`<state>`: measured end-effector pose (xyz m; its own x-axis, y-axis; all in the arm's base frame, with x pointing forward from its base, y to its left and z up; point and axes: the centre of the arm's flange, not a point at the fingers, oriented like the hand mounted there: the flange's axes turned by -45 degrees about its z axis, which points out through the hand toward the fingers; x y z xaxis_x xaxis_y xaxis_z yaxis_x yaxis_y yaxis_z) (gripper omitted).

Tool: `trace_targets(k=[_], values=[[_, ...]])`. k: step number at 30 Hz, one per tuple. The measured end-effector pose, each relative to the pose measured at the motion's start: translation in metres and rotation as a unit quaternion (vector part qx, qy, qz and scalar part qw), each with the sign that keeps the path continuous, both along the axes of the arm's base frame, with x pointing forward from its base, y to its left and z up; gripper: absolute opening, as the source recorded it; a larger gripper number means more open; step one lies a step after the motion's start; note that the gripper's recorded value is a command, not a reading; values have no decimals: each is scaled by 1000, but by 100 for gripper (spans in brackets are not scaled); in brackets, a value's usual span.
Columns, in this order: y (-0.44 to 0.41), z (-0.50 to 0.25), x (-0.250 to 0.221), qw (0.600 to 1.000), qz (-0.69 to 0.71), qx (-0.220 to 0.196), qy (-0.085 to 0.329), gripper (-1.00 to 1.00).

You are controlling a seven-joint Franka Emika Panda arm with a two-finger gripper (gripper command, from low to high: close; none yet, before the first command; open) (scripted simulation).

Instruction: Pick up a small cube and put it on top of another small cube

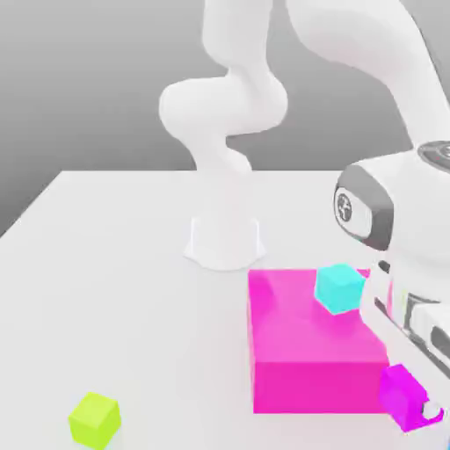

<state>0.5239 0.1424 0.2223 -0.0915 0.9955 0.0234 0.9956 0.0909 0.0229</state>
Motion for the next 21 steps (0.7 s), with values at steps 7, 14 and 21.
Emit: trace_targets(k=[7,14,21], values=[[-173,10,1,967,-255,-13,8,-100],[-298,21,-46,885,-465,-8,15,-100],[-316,-37,-57,865,-501,-6,16,100]])
